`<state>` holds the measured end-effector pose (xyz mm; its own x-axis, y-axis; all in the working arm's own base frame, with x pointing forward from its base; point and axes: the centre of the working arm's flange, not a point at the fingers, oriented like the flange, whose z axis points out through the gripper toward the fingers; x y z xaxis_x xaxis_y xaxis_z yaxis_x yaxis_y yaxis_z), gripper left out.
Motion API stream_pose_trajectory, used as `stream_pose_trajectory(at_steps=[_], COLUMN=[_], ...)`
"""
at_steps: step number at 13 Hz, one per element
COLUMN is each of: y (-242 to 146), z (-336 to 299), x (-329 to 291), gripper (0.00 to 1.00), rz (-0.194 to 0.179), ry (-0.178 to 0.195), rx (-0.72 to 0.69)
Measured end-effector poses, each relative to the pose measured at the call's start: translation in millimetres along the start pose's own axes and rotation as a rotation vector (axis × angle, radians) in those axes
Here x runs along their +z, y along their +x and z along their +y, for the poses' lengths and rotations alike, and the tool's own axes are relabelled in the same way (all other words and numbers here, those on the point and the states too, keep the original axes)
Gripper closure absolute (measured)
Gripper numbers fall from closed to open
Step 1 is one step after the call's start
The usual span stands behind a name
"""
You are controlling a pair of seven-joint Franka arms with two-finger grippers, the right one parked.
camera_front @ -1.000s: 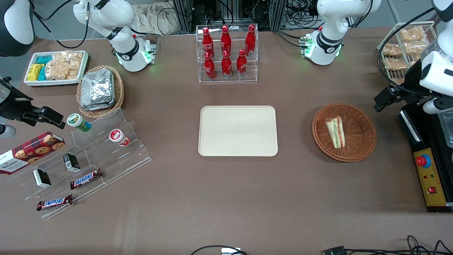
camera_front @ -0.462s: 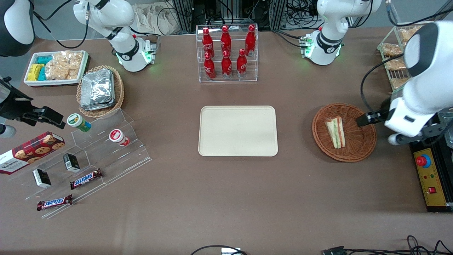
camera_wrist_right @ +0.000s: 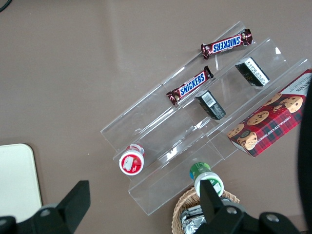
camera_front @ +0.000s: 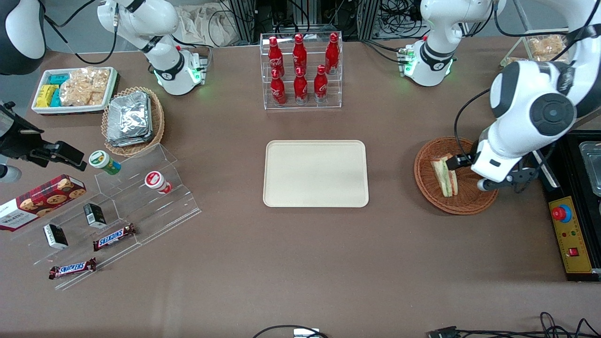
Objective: Place sandwich from basket to tray
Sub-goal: 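Lower the open left gripper over the wrapped sandwich in the basket, then close the left gripper on the sandwich's wrapped edge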
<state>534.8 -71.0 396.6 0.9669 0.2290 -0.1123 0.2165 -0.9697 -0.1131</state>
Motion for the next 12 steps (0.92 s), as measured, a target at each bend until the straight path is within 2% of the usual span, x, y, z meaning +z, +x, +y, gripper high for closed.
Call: stream_pose_trajectory(at_steps=[2,6,12], y=[-13,-31,-33], z=[-2,-14,-21], x=[53,119,153], gripper=[0.00,0.00,0.06], rz=[0.030,0.051,0.045], ry=[-0.019,-0.044,-0.036], rx=[0.005,-0.006,0.001])
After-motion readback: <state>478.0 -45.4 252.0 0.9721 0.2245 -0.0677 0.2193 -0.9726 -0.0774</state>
